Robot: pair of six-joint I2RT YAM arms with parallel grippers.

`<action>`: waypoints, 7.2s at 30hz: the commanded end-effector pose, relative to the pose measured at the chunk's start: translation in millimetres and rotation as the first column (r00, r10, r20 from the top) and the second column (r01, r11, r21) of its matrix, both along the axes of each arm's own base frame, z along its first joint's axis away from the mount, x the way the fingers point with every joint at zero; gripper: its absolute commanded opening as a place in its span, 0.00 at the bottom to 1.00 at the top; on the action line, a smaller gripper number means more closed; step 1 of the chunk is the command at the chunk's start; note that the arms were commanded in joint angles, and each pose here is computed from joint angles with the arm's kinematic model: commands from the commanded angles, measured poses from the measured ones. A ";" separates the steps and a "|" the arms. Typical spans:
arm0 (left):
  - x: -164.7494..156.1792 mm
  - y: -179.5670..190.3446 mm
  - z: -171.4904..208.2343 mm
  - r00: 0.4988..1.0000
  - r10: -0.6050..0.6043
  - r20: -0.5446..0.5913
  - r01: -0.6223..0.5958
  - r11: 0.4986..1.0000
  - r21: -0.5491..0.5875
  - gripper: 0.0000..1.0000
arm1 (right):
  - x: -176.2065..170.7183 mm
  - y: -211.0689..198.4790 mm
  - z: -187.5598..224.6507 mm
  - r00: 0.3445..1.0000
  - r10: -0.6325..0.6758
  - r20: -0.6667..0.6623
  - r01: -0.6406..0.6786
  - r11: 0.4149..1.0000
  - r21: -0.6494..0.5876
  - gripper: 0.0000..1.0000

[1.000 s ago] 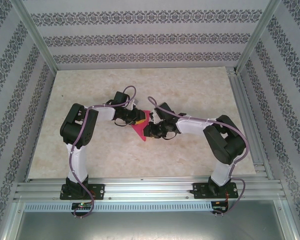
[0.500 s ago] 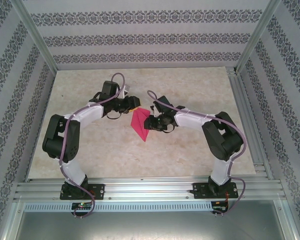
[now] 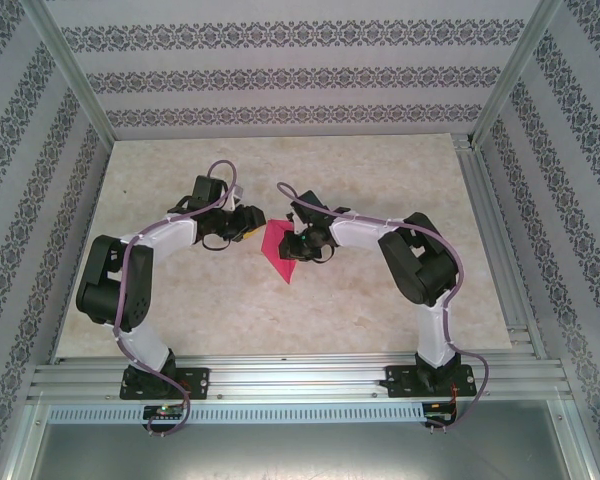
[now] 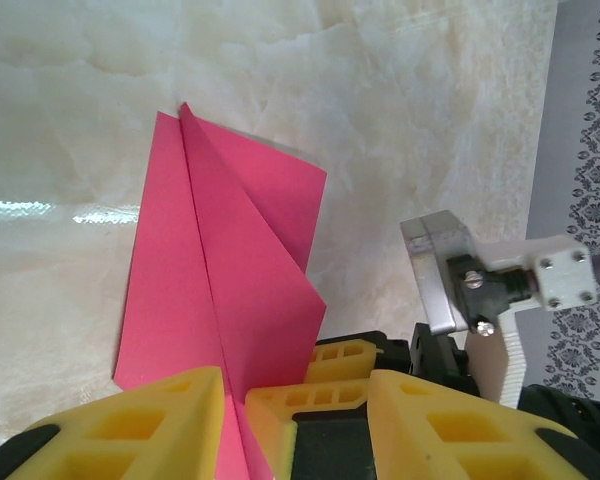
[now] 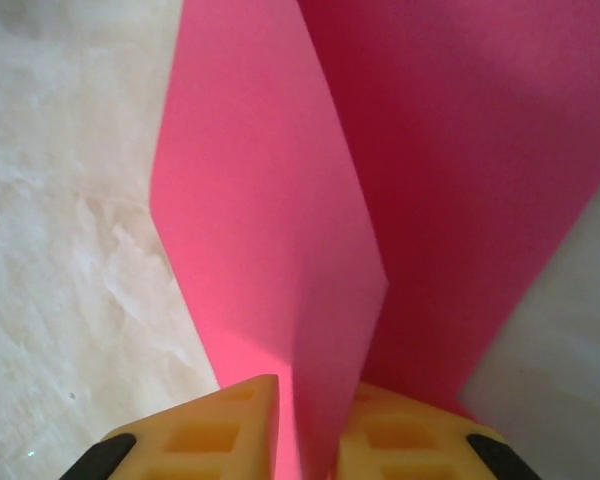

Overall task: Fold a paper plane with a square sheet of paper (pick it up from the middle)
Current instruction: Fourth fold the wing at the center of the table, then turn over the paper at the center of the table.

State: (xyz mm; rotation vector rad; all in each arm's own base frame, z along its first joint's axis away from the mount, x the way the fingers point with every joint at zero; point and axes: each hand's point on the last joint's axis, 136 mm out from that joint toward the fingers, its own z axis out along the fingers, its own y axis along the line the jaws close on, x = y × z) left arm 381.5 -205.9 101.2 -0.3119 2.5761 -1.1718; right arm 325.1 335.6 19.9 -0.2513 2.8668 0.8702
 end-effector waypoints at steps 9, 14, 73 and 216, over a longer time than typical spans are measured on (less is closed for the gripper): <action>-3.1 6.0 4.6 1.000 0.015 0.013 -0.015 1.000 0.008 0.44 | -5.5 18.4 3.2 0.999 0.039 -0.012 -0.038 0.996 0.081 0.02; -7.1 7.5 -4.6 1.000 0.025 -0.005 -0.025 1.000 0.009 0.43 | -1.7 23.4 19.6 0.999 0.033 0.016 -0.035 0.989 0.146 0.01; -0.7 -46.3 -15.3 0.996 -0.066 -0.062 0.055 0.985 -0.163 0.34 | -24.3 3.5 12.5 0.999 -0.020 0.031 0.020 1.000 0.014 0.18; -64.2 -61.4 -18.7 0.996 -0.091 -0.004 0.085 0.946 -0.311 0.42 | 31.8 10.6 52.0 0.984 -0.153 -0.093 0.179 0.815 0.551 0.10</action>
